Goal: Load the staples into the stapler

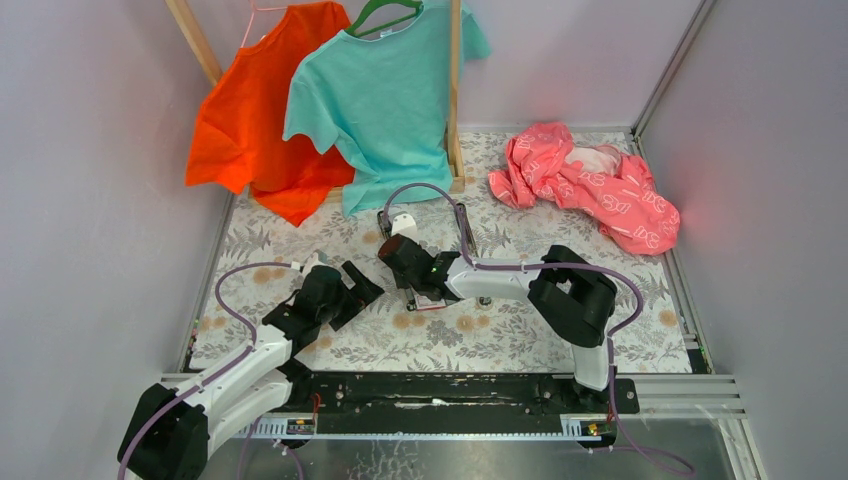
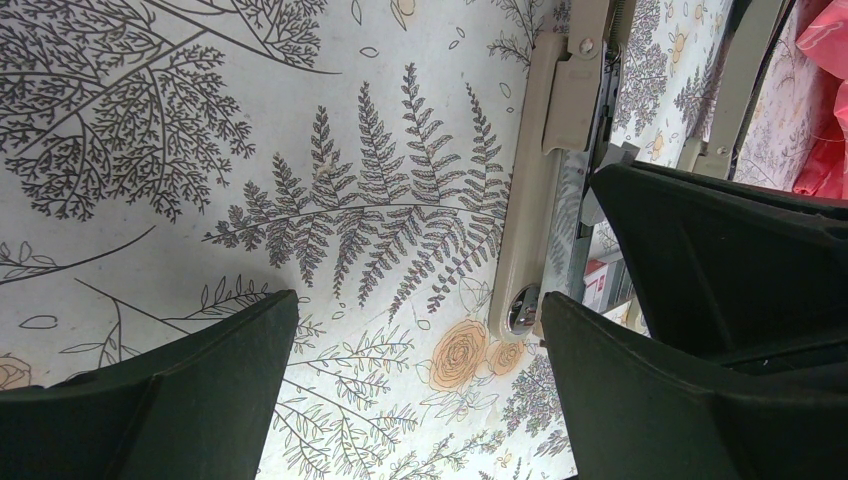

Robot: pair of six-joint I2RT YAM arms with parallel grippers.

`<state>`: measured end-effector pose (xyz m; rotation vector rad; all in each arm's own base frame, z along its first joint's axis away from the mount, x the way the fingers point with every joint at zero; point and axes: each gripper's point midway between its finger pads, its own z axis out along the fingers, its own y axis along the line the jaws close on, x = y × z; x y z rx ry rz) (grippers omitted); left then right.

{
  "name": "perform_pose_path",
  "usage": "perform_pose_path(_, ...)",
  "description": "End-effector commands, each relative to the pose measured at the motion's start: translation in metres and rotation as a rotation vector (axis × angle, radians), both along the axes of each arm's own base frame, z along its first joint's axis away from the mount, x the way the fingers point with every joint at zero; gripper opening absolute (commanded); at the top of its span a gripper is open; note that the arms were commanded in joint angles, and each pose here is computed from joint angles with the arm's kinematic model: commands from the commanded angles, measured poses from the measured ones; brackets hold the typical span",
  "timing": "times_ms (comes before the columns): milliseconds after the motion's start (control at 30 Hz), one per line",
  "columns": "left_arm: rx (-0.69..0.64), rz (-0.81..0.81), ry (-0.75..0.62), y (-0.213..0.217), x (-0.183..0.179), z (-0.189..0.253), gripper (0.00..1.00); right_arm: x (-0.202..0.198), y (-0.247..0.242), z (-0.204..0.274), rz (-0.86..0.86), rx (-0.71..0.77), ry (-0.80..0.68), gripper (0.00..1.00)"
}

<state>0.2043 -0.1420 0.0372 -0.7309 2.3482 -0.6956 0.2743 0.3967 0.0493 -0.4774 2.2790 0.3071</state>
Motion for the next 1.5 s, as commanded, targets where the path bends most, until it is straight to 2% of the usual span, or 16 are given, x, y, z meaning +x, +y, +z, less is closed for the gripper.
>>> perform_pose_path(0, 0.027, -0.004, 0.057, 0.007, -0.012, -0.018, 1.00, -0.001, 0.003, 0.008, -0.010, 0.010, -0.003, 0.26)
perform_pose_path(267, 0.027, -0.004, 0.058, 0.007, -0.013, -0.018, 1.00, -0.004, 0.003, 0.009, -0.002, 0.012, 0.006, 0.31)
perform_pose_path(700, 0.030, -0.014, 0.040, 0.006, -0.009, -0.011, 1.00, 0.004, 0.001, 0.048, 0.008, 0.044, -0.068, 0.41)
perform_pose_path(900, 0.033, -0.010, 0.018, 0.009, -0.004, -0.003, 1.00, 0.006, -0.003, 0.050, 0.020, 0.035, -0.058, 0.44)
perform_pose_path(1233, 0.033, 0.000, -0.026, 0.013, 0.016, 0.015, 1.00, -0.021, -0.005, 0.023, 0.101, 0.030, 0.054, 0.50)
perform_pose_path(1467, -0.008, 0.028, -0.023, 0.021, 0.029, 0.019, 1.00, -0.019, -0.015, 0.003, 0.072, -0.038, 0.058, 0.50)
